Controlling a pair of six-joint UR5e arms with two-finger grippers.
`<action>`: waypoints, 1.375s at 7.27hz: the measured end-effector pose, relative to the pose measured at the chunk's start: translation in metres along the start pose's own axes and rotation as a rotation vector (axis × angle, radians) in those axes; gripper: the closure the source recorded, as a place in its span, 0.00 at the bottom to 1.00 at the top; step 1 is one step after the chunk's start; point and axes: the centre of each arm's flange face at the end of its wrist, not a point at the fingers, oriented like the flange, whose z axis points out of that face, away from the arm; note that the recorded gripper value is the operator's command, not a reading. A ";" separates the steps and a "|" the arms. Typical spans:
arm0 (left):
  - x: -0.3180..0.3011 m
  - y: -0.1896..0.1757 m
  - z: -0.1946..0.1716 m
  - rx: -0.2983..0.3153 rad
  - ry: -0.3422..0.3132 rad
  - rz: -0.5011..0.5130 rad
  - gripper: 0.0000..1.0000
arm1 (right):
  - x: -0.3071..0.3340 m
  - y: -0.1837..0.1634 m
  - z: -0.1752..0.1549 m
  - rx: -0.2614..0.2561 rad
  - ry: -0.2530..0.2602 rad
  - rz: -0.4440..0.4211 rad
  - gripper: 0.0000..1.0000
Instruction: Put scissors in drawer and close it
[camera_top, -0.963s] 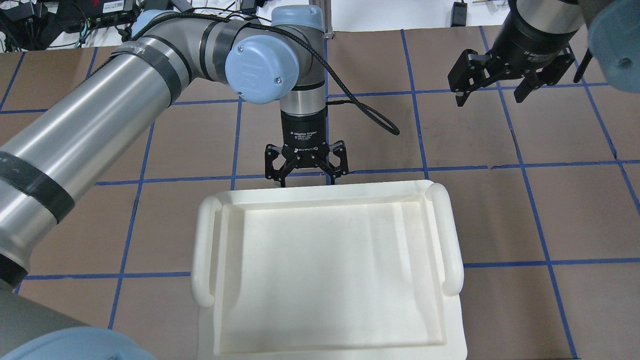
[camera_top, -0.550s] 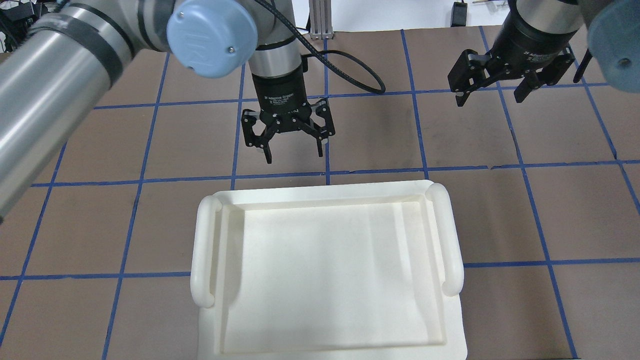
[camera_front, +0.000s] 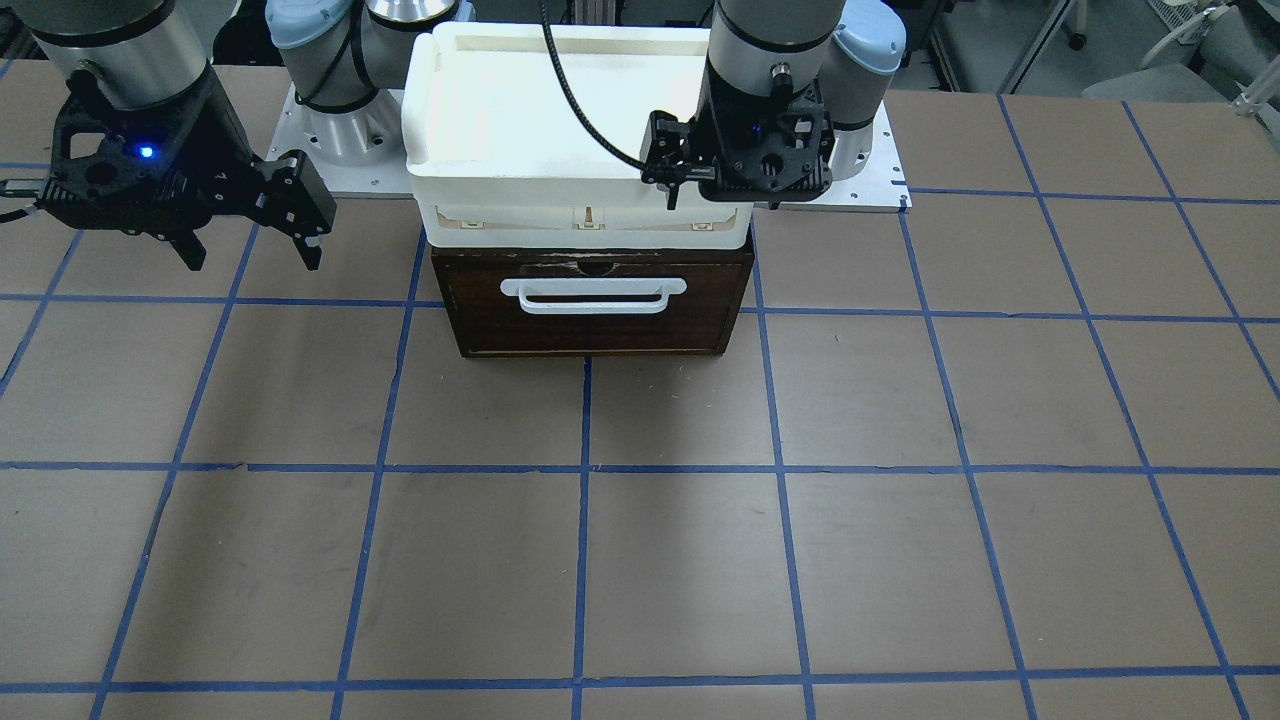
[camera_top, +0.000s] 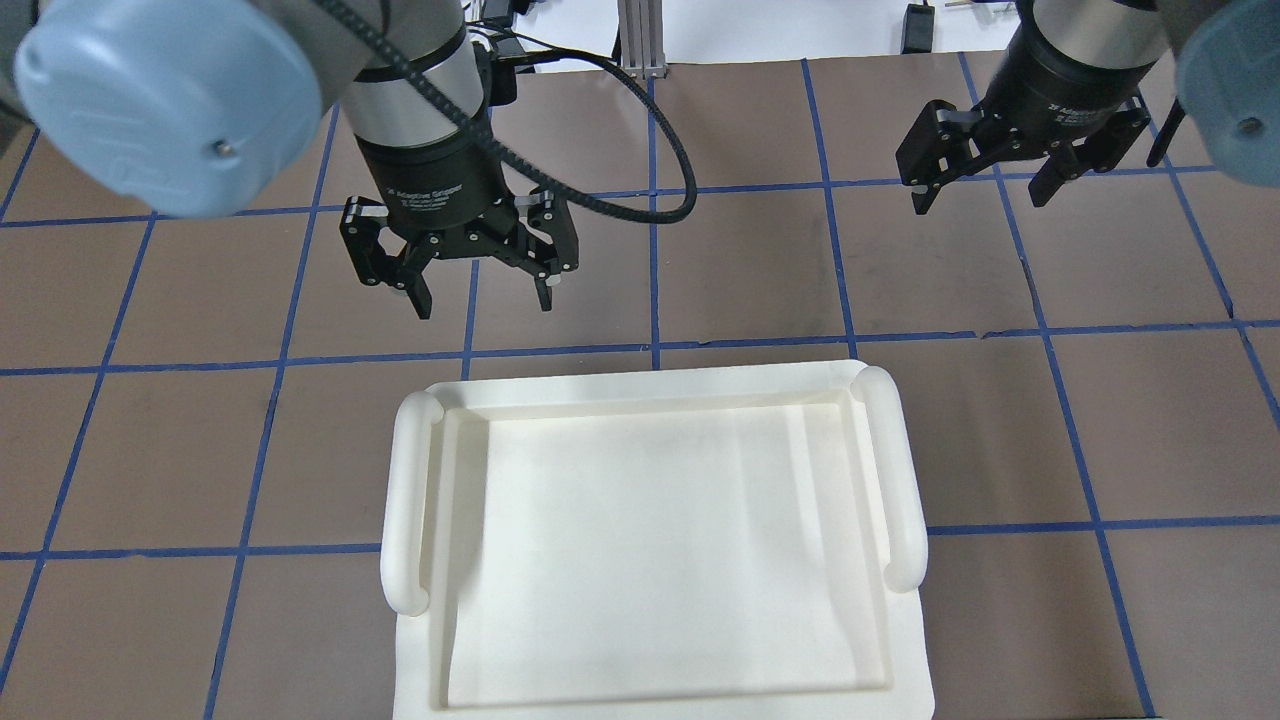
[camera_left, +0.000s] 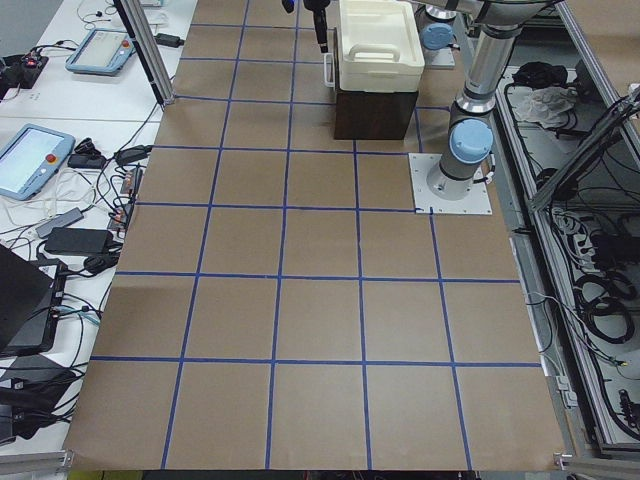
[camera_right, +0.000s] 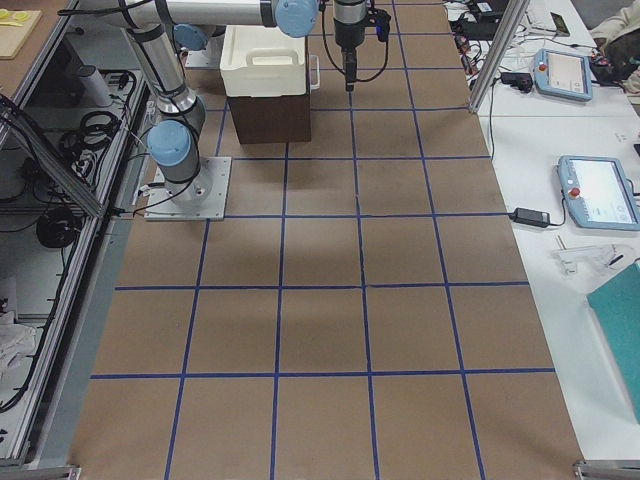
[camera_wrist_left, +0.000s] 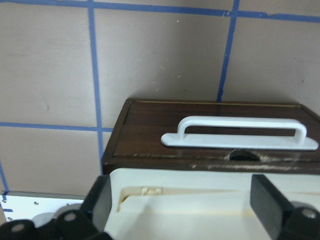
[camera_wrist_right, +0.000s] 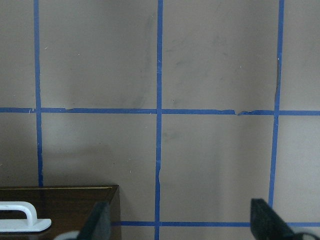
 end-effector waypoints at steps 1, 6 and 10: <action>-0.024 -0.006 -0.004 0.094 0.023 0.013 0.00 | 0.000 0.000 0.000 0.000 -0.001 0.000 0.00; -0.074 -0.049 -0.031 0.223 0.018 0.010 0.00 | -0.001 0.000 -0.002 0.006 -0.006 0.006 0.00; -0.073 -0.045 -0.032 0.212 0.016 0.011 0.00 | 0.000 0.005 -0.005 -0.001 -0.005 0.017 0.00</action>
